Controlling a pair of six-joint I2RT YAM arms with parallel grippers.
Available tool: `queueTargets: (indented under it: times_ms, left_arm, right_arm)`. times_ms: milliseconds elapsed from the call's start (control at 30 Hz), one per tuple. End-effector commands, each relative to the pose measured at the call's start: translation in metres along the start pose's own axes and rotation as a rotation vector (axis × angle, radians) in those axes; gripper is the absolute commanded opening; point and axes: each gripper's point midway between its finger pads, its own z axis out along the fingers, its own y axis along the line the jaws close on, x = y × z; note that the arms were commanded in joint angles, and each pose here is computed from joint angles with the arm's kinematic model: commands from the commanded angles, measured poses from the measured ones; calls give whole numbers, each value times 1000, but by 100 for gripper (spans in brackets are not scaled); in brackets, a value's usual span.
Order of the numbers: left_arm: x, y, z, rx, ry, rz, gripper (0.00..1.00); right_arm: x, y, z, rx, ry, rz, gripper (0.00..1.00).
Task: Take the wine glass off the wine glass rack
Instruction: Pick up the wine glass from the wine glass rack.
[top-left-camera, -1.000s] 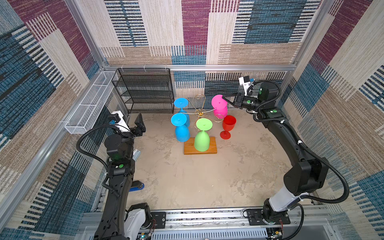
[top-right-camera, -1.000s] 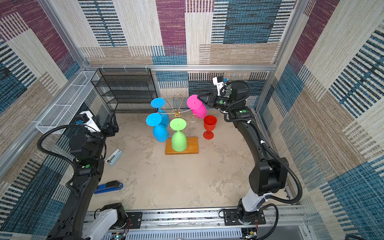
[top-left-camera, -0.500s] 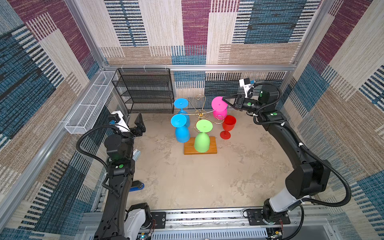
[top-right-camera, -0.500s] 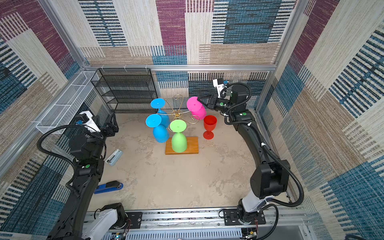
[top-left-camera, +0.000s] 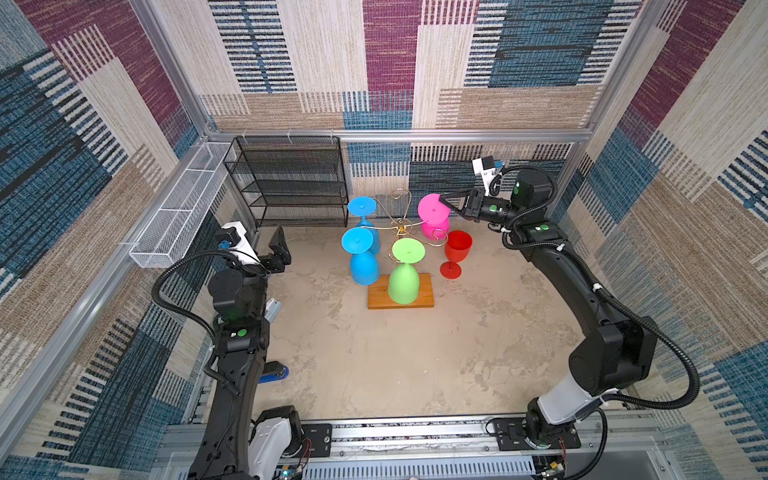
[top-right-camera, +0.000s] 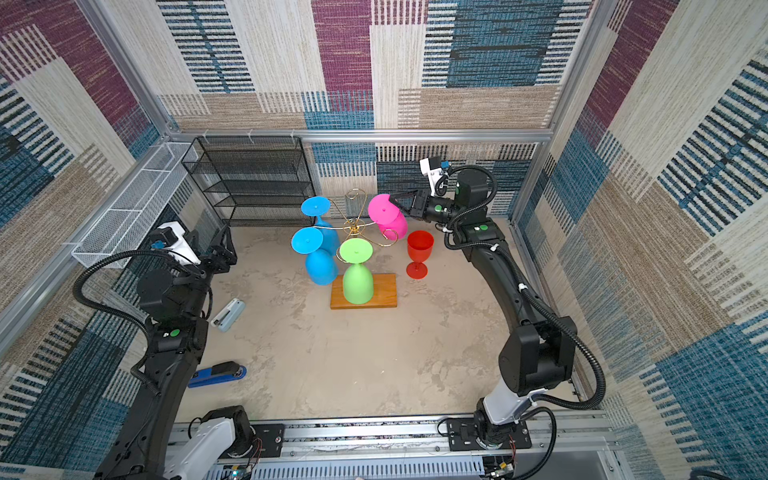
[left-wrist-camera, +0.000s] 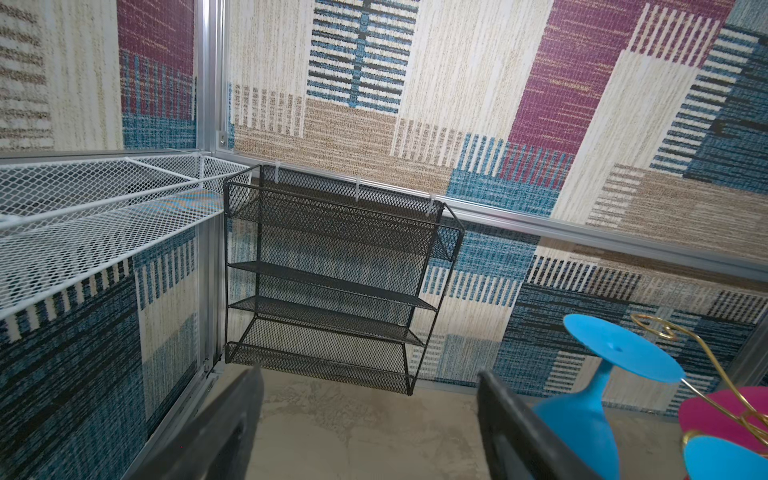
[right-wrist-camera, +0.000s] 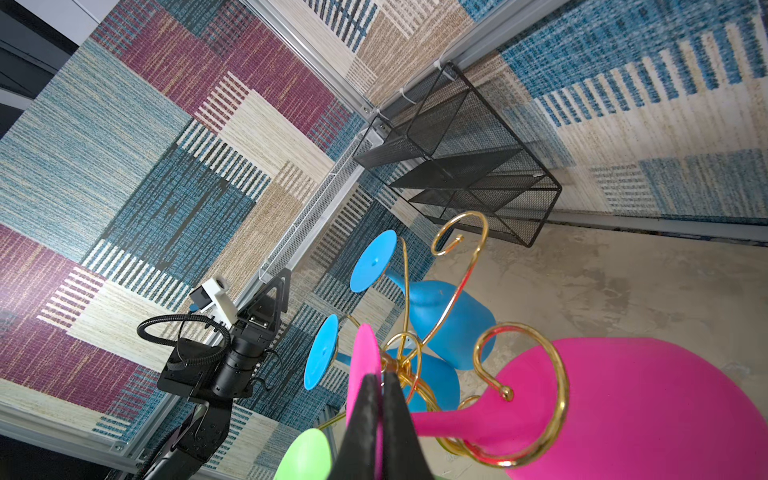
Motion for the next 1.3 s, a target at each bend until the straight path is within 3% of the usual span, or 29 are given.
queueTargets:
  times_ms: [0, 733, 1267]
  left_arm:
    - [-8, -3, -1, 14, -30, -5, 83]
    - [-7, -2, 0, 12, -28, -1, 83]
    - [-10, -2, -2, 10, -34, 5, 83]
  right_arm:
    - [-2, 7, 5, -34, 0, -17, 0]
    - [-23, -2, 34, -48, -29, -42, 0]
    - [-70, -10, 41, 6, -101, -121, 0]
